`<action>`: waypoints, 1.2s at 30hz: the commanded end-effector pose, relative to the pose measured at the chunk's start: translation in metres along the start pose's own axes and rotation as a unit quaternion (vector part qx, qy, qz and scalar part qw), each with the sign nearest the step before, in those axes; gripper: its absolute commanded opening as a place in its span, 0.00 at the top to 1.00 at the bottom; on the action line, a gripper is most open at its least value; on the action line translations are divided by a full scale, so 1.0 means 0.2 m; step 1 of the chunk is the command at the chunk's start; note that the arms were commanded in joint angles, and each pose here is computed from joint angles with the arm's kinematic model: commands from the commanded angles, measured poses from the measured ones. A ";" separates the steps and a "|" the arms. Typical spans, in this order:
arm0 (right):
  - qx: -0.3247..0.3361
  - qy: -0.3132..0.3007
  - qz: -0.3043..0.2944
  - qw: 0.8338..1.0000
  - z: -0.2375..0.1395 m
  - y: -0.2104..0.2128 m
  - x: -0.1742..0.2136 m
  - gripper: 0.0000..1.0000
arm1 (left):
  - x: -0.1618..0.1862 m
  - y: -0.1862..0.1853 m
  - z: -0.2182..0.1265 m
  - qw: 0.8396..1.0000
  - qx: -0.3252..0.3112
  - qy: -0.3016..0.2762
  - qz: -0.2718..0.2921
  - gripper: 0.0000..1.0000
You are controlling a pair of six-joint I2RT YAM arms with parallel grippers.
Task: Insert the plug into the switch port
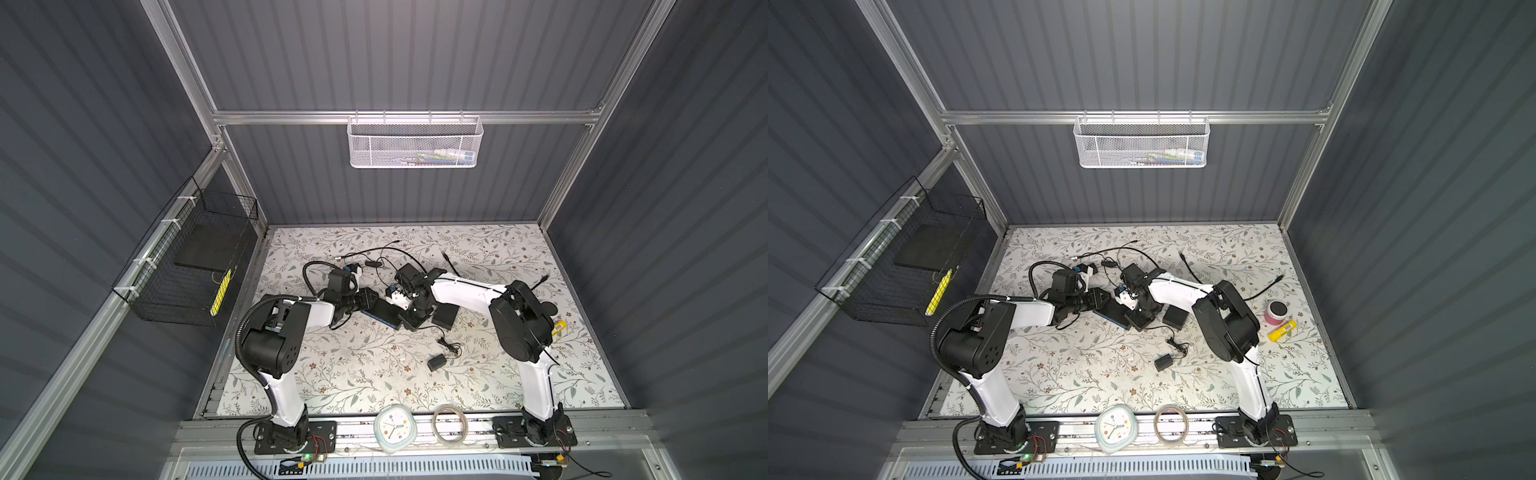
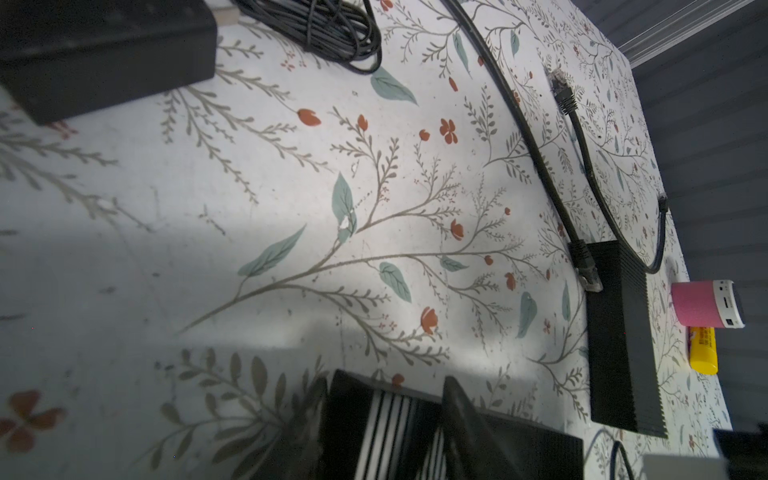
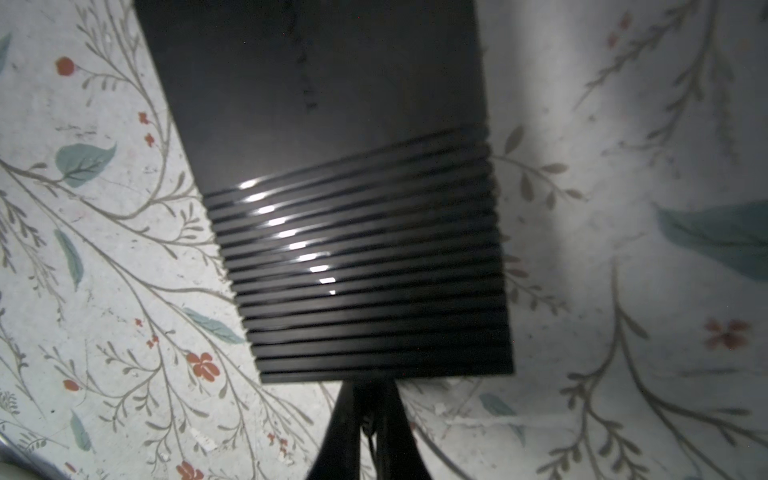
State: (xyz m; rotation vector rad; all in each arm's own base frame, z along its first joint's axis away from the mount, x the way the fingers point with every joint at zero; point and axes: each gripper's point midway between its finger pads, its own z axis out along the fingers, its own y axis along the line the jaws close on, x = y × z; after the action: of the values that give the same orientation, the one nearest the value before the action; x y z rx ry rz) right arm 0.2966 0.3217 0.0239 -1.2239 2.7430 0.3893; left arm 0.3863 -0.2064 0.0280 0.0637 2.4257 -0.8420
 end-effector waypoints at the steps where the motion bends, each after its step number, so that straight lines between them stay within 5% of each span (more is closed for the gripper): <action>1: 0.007 -0.182 -0.028 0.983 -0.21 0.03 -0.50 1.00 | 0.77 0.16 -0.03 0.965 -0.061 0.240 -0.088 0.57; 8: -0.017 -0.160 0.005 0.987 -0.02 0.02 -0.43 1.00 | 0.77 0.17 -0.03 0.964 -0.061 0.241 -0.089 0.57; 36: -0.029 -0.252 -0.011 0.967 -0.21 0.06 -0.83 1.00 | 0.89 0.14 0.00 0.960 -0.045 0.254 -0.104 0.58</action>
State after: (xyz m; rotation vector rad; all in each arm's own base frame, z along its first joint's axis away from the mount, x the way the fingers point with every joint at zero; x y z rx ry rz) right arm 0.3110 0.3326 0.0229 -1.0833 2.8705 0.3817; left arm 0.4010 -0.2015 0.0254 0.0292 2.3388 -0.7989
